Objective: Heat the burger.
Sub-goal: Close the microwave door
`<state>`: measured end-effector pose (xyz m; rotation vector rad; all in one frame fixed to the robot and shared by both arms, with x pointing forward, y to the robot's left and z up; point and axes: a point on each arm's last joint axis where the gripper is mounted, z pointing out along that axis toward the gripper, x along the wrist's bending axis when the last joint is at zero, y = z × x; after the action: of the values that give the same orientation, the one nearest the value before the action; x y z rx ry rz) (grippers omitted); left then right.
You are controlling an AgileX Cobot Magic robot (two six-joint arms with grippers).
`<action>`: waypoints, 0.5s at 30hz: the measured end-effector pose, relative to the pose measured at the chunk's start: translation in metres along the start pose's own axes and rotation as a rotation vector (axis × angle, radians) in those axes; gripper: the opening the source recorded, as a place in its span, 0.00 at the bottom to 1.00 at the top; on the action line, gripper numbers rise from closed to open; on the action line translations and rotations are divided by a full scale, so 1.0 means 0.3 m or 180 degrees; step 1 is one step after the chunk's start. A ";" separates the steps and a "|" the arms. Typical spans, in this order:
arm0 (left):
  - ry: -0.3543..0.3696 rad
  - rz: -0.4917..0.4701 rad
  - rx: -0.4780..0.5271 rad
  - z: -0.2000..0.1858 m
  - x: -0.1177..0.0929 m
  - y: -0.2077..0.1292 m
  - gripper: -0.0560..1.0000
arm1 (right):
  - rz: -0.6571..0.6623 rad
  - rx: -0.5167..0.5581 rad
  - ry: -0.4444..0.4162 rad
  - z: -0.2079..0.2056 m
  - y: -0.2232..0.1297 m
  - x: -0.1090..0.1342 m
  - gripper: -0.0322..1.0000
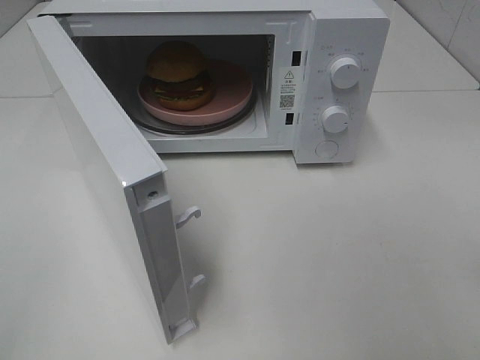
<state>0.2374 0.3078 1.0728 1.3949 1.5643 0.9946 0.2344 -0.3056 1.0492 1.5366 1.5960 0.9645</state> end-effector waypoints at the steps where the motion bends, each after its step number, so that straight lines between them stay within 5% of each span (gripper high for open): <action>1: 0.0006 0.0005 0.0041 0.008 -0.001 0.004 0.83 | 0.0000 0.0000 0.0000 0.000 0.000 0.000 0.76; 5: 0.0010 0.0018 0.0078 0.031 -0.004 0.021 0.68 | 0.0000 0.0000 0.0000 0.000 0.000 0.000 0.76; 6: 0.0009 0.0027 0.0088 0.049 -0.007 0.035 0.53 | 0.0000 0.0000 0.0000 0.000 0.000 0.000 0.76; 7: 0.0009 0.0027 0.0088 0.049 -0.007 0.035 0.53 | 0.0000 0.0000 0.0000 0.000 0.000 0.000 0.76; 8: 0.0006 0.0037 0.0097 0.070 -0.010 0.050 0.38 | 0.0000 0.0000 0.0000 0.000 0.000 0.000 0.76; 10: 0.0004 0.0043 0.0088 0.081 -0.012 0.060 0.29 | 0.0000 0.0000 0.0000 0.000 0.000 0.000 0.76; 11: -0.0006 0.0050 0.0066 0.103 -0.016 0.077 0.15 | 0.0000 0.0000 0.0000 0.000 0.000 0.000 0.76; 15: -0.0032 0.0060 -0.0034 0.136 -0.022 0.107 0.05 | 0.0000 0.0000 0.0000 0.000 0.000 0.000 0.75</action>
<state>0.2876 0.3057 1.0878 1.4078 1.5390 1.0043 0.2344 -0.3056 1.0492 1.5366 1.5960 0.9645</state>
